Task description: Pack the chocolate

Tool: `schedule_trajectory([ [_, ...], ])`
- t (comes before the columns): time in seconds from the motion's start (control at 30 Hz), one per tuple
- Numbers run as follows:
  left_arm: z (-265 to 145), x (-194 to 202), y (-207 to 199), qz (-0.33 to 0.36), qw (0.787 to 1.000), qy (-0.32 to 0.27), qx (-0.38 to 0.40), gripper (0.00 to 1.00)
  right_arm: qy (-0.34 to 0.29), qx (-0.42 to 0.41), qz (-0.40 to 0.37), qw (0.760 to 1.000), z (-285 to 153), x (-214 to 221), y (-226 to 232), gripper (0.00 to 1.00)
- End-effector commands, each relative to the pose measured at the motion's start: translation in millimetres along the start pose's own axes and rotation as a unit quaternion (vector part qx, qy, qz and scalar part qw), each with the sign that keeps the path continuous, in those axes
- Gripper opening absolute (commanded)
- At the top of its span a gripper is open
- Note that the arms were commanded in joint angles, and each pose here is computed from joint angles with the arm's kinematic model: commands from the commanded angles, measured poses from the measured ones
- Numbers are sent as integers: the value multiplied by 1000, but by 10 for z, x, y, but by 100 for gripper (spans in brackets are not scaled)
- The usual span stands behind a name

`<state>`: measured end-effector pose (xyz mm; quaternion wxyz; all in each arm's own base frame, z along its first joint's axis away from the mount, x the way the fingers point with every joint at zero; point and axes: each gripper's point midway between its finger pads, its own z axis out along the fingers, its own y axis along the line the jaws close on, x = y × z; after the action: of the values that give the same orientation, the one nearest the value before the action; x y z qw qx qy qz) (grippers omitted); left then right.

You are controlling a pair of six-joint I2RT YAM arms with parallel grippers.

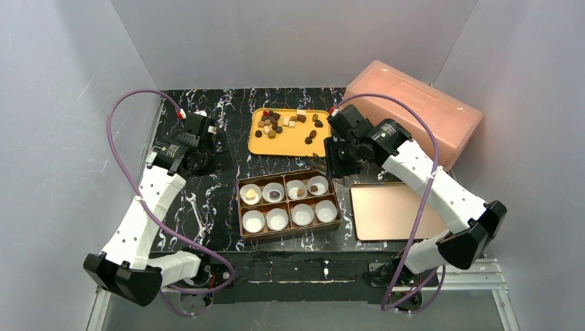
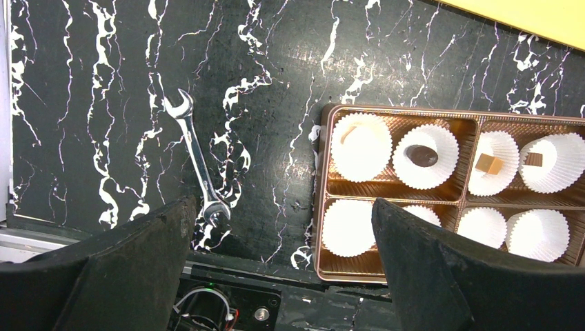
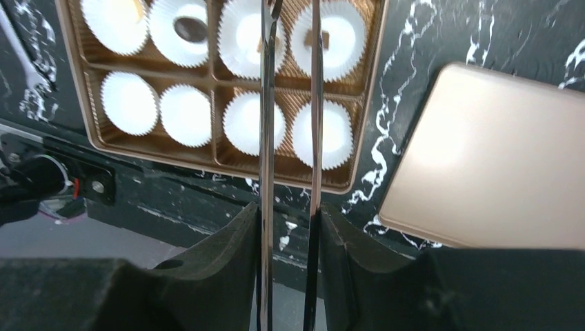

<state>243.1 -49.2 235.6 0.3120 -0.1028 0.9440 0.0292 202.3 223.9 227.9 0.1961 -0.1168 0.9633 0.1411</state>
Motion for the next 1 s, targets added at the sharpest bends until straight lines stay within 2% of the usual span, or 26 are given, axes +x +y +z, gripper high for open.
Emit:
schedule_trajectory([
  [0.0,-23,-33,28,-3,1000,-6,-3,100,-45,-7,-20,999,-89,-355,136,43],
  [0.27,-49,-45,33,-1,1000,-8,-2,99,-81,-2,-41,996,2,-952,316,44],
  [0.5,-100,-46,83,1,1000,-12,-8,100,-66,-12,-62,996,374,-1306,550,46],
  [0.97,-128,-46,99,-1,1000,-15,-7,99,-48,-16,-72,996,1006,-1532,713,48],
])
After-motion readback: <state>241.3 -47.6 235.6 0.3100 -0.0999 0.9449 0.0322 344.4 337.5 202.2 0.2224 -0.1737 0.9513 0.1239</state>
